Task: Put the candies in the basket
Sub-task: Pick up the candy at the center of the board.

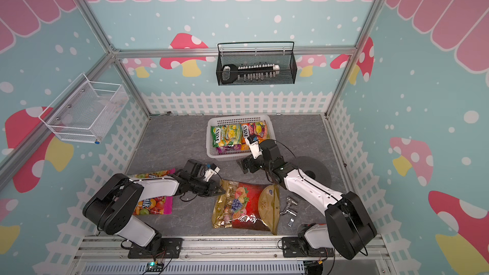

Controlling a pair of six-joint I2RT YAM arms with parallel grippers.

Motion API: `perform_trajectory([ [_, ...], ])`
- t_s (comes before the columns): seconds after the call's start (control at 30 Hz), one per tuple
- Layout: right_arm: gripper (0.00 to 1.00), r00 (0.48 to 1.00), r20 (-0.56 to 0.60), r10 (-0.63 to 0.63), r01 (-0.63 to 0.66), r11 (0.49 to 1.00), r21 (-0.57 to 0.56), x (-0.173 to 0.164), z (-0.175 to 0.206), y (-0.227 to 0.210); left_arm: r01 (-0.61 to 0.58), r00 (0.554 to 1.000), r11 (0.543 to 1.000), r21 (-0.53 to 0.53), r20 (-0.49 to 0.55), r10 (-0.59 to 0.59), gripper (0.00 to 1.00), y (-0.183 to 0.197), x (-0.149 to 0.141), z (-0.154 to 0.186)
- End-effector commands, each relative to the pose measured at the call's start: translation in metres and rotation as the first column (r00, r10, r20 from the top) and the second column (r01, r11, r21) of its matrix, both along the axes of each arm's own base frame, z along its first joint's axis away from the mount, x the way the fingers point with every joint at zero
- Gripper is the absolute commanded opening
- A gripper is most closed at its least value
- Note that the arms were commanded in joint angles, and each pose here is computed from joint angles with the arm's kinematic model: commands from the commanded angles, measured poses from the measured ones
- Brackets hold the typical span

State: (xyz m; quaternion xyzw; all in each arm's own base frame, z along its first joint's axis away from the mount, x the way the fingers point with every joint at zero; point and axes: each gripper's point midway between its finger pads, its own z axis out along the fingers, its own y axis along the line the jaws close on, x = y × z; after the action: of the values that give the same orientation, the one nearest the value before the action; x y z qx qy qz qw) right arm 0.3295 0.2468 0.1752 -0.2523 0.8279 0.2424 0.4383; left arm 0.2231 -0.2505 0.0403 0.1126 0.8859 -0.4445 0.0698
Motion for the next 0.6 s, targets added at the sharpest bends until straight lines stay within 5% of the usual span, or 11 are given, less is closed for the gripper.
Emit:
perform_trajectory([
  [0.0, 0.99, 0.997, 0.066, 0.033, -0.034, 0.999, 0.027, -0.002, 0.014, 0.002, 0.054, 0.994, 0.995, -0.082, 0.104, -0.045, 0.0, -0.01, 0.001, 0.031],
  [0.33, 0.99, 0.951, 0.245, 0.19, -0.209, 0.977, 0.052, -0.012, 0.061, 0.021, 0.095, 0.914, 0.973, -0.211, 0.405, -0.001, 0.0, -0.013, 0.02, 0.172],
  [0.57, 0.99, 0.868, 0.303, 0.394, -0.407, 0.913, -0.023, -0.03, 0.083, 0.041, -0.071, 0.923, 0.939, -0.337, 0.335, 0.19, 0.0, -0.01, 0.035, 0.25],
])
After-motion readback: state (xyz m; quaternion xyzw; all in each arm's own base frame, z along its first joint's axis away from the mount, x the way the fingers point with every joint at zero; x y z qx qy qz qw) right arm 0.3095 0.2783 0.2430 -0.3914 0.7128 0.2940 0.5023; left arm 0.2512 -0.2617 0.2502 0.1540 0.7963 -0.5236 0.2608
